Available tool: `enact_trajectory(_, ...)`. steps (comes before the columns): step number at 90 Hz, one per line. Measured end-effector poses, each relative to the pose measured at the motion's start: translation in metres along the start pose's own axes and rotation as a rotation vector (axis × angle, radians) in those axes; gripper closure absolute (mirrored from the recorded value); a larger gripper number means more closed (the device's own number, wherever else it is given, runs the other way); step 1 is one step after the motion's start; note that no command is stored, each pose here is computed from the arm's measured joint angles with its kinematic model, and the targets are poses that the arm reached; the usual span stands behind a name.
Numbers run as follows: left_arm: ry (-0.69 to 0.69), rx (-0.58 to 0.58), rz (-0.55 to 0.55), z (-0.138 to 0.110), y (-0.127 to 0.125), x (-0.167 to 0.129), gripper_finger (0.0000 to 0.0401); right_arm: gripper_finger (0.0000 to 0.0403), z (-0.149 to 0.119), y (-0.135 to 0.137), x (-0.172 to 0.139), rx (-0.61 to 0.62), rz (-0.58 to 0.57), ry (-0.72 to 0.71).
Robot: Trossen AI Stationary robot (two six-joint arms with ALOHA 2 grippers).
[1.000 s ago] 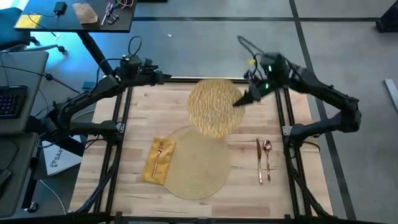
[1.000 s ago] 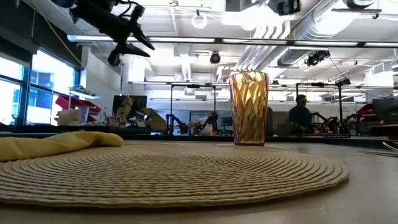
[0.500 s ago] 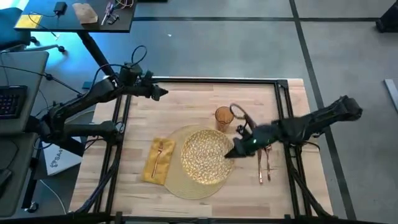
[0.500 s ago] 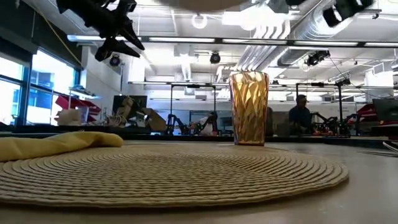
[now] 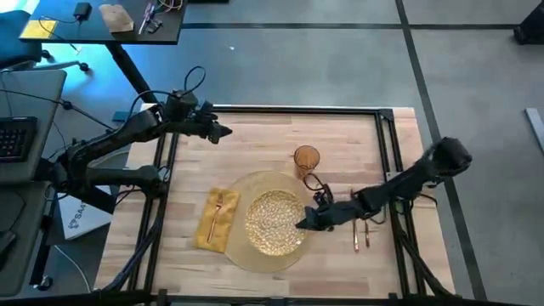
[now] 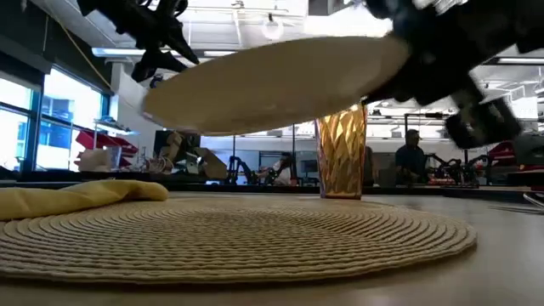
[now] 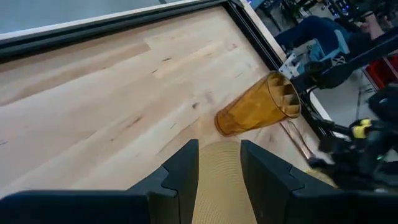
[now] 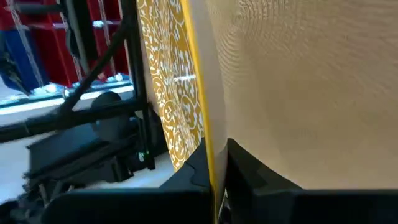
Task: Set table place
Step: Put the yellow plate on the brown place mat to the left of the yellow table napkin
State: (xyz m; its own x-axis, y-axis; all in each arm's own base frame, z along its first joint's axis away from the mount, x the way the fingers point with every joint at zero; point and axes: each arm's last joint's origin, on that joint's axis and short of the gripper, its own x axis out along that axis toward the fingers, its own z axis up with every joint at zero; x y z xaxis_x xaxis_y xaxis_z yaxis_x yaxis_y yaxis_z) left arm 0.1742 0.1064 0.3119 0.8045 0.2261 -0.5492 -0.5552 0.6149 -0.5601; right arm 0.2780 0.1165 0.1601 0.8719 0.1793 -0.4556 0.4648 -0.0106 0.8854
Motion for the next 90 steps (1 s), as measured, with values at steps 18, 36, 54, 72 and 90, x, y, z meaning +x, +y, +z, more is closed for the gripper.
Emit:
enact_trajectory(18,0.006,-0.002,-0.007,-0.001,-0.002,0.000,0.0300,0.0403,0.012,-0.016,0.038,0.005,0.043,-0.037)
enact_trajectory(36,0.008,-0.006,-0.007,-0.001,-0.002,0.001,0.0300,0.0403,0.018,-0.022,0.066,0.011,0.024,-0.042)
enact_trajectory(54,0.009,-0.007,-0.006,-0.001,-0.002,0.001,0.0300,0.0398,0.017,-0.022,0.080,0.008,0.008,-0.039)
enact_trajectory(72,0.009,-0.007,-0.006,-0.001,-0.002,0.001,0.0300,0.0352,0.018,-0.022,0.081,0.004,-0.014,-0.086)
enact_trajectory(90,0.011,-0.007,-0.006,-0.002,-0.002,0.001,0.0300,0.0262,0.019,-0.022,0.080,-0.001,-0.013,-0.116)
